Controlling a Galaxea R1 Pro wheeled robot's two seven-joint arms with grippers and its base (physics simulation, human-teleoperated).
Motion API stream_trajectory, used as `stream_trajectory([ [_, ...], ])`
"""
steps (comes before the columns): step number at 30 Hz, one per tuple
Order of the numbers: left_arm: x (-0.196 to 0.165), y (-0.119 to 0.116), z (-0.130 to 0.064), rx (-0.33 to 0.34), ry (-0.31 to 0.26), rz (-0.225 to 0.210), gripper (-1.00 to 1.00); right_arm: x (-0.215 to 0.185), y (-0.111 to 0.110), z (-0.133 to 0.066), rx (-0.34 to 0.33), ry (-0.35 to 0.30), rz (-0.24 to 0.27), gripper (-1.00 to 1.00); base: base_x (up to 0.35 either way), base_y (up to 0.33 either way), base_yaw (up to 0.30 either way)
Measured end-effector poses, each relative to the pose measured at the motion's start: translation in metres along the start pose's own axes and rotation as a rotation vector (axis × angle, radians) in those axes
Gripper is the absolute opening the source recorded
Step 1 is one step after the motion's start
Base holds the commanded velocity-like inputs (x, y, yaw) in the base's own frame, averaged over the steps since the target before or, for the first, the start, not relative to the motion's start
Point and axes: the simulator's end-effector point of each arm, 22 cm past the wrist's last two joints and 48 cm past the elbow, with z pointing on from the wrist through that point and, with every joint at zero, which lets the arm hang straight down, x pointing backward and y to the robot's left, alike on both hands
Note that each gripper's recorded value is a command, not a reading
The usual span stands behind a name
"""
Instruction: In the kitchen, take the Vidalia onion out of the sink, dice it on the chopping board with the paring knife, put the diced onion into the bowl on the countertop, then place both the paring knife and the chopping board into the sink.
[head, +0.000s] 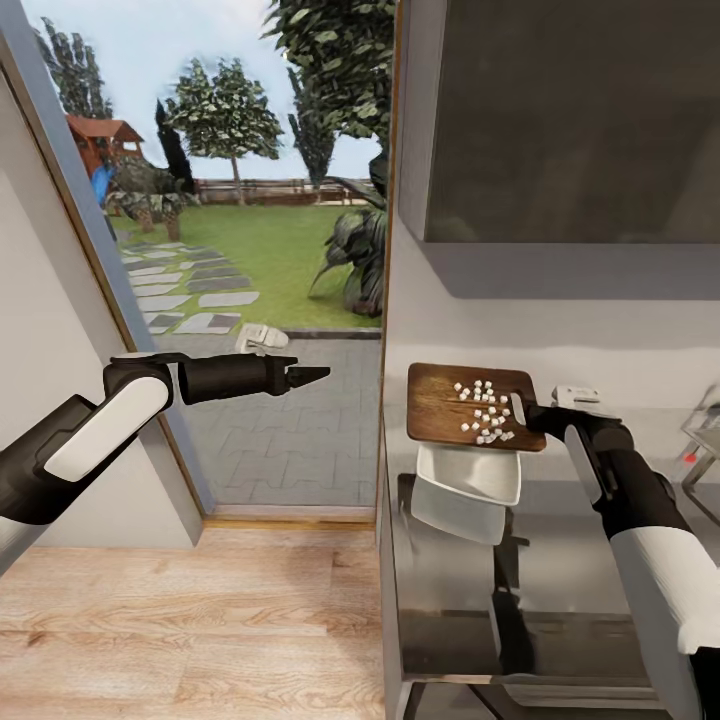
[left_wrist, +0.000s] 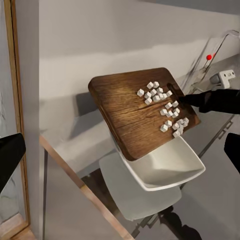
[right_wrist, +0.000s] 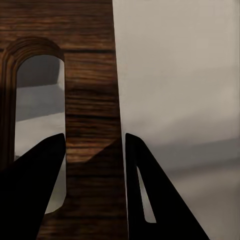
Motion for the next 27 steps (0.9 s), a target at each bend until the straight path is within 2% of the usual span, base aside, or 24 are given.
stream_trajectory([
  [5,0.0,0.0001,0.0,0.0,0.0,0.0,1.0,-0.0022,-0.0009,0.0027,0.002,-0.027,0.001,-1.0,0.0,0.0,0.0],
  [14,0.0,0.0001,0.0,0.0,0.0,0.0,1.0,0.0012,-0.0016,0.0053,0.003,-0.028,0.002,-1.0,0.0,0.0,0.0],
  [19,-0.0001,0.0,0.0,0.0,-0.001,0.0,1.0,-0.0046,-0.0021,0.0065,0.004,-0.064,0.004,-1.0,0.0,0.0,0.0],
  [27,-0.0002,0.0001,0.0,0.0,-0.001,0.0,1.0,-0.0001,-0.003,0.0093,0.006,-0.065,0.005,-1.0,0.0,0.0,0.0],
])
